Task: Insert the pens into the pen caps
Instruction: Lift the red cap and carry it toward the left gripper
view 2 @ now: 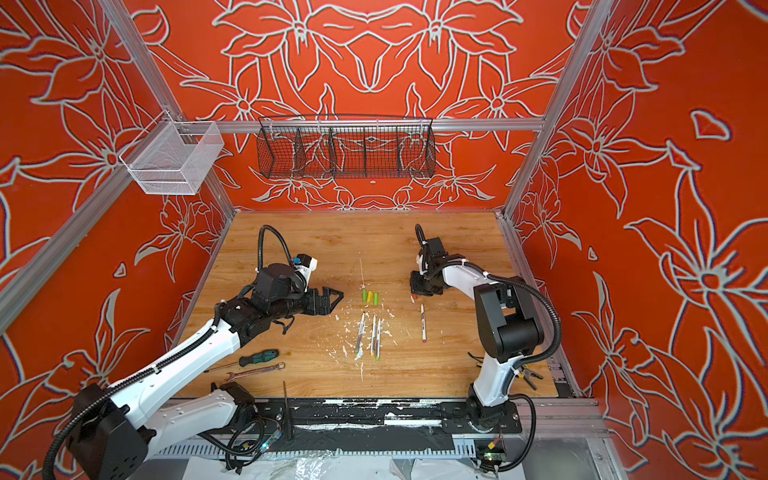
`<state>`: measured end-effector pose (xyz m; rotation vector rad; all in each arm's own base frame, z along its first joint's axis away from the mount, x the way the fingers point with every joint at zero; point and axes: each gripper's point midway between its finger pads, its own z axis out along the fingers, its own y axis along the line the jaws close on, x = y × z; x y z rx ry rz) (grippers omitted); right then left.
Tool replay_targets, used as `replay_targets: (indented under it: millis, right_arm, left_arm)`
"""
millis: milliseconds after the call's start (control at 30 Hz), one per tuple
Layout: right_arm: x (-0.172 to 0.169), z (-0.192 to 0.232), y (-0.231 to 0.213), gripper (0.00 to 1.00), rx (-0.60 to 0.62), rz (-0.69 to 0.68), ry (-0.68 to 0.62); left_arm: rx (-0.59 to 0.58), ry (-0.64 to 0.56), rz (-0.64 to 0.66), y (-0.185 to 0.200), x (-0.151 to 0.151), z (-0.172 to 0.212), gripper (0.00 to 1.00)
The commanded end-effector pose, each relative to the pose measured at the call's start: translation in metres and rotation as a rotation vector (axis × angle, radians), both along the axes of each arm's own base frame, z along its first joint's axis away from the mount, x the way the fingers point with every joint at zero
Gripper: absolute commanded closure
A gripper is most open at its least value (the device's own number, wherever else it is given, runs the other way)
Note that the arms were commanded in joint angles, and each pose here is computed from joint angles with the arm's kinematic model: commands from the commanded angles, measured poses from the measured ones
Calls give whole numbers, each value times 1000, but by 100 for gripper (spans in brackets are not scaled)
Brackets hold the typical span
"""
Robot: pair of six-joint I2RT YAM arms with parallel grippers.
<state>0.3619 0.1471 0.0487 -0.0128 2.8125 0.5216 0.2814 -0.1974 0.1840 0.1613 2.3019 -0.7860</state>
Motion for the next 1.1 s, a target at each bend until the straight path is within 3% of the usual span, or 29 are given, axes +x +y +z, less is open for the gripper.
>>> replay_targets:
  millis: [0, 300, 700, 800, 1067]
  right_arm:
    - [-2, 21, 20, 96, 85, 85, -69]
    - [-24, 56, 65, 96, 271, 268, -164]
    - [-68, 134, 124, 96, 525, 499, -349]
    - [-79, 152, 132, 96, 582, 540, -386]
    - [-102, 178, 147, 96, 664, 615, -424]
  left_arm:
    - [-75, -22, -79, -18, -3, 7, 3]
    - [-161, -17, -187, -38, -12, 3, 3]
    - [-264, -56, -326, -56, -27, 6, 2]
    - [-277, -81, -339, -56, -29, 10, 0]
    - [-397, -221, -420, -61, -44, 33, 7]
